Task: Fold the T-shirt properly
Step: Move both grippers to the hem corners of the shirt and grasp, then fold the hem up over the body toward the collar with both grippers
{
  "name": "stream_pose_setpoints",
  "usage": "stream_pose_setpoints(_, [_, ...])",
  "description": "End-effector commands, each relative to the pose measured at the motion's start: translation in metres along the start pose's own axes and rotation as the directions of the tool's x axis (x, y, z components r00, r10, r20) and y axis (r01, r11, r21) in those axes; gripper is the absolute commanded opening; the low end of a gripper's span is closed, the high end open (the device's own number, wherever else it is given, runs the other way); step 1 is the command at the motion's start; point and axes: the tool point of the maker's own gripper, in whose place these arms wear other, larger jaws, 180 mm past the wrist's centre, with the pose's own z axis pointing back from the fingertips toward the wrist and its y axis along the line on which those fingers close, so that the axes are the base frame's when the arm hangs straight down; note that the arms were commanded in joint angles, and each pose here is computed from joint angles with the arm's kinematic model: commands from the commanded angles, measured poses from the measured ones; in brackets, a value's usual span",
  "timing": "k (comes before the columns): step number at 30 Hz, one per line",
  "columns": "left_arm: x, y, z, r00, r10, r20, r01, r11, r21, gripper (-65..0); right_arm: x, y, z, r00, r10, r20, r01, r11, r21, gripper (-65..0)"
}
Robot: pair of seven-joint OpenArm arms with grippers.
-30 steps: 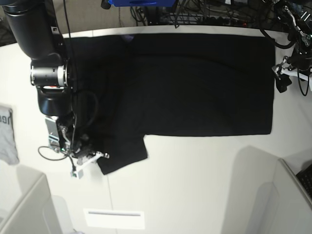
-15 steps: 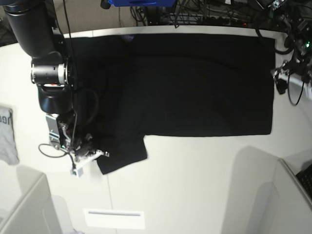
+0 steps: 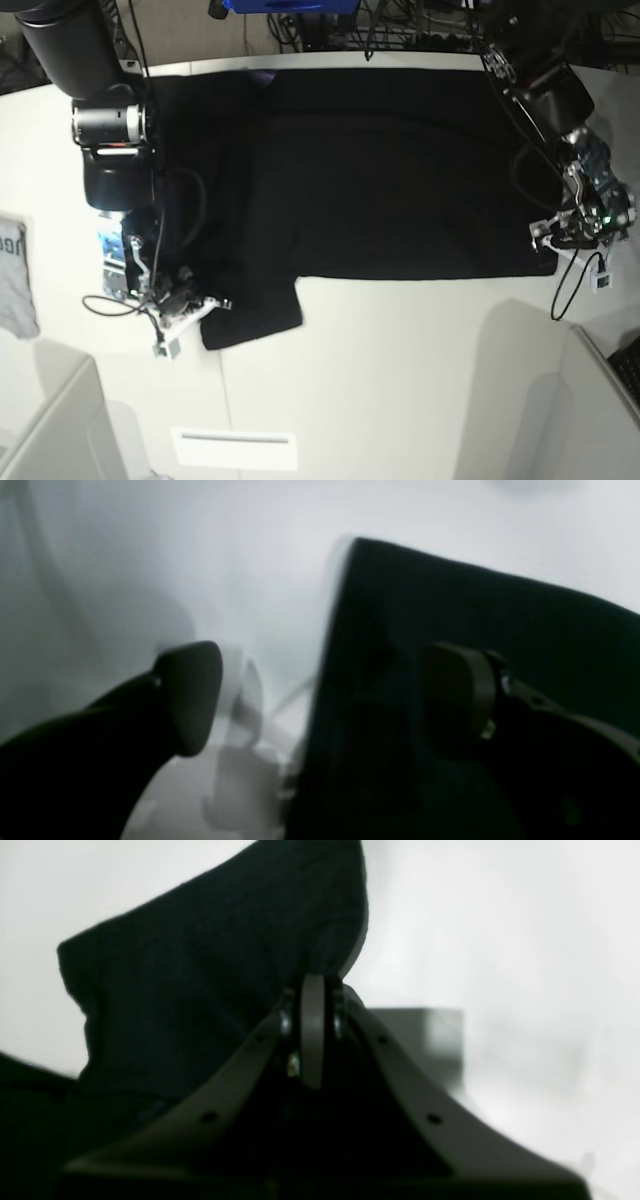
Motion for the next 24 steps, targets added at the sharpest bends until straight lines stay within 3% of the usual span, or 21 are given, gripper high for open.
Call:
stream_pose_setpoints(1, [0.026,0.006,0.004,0.999,0.013,0.051,-0.013,1.000,0.004,-5.1,0.029,0.003,0.006,0.998,0.010,0.063,-0.010,1.000,0.008,-65.0])
stream_pose_setpoints(15, [0.031,-0.017,-0.024,0.997,0.073,0.031,-0.071,0.995,-0.068,-5.1,0.029,0.001,0.007,0.998,0.010,0.063,-0.011,1.000,0.004,-65.0])
stream_pose_setpoints(19, [0.032,-0.038,-0.035,0.999,0.004,0.048,0.001,0.996,-0.093,-5.1,0.029,0.001,0.007,0.998,0.010,0.065,-0.011,1.000,0.004,-65.0])
stream_pose_setpoints(24, [0.021,-0.047,-0.045,1.000,0.009,0.019,-0.007,0.993,-0.114,-5.3,0.030,0.002,0.007,0.998,0.011,0.066,-0.011,1.000,0.006,-65.0])
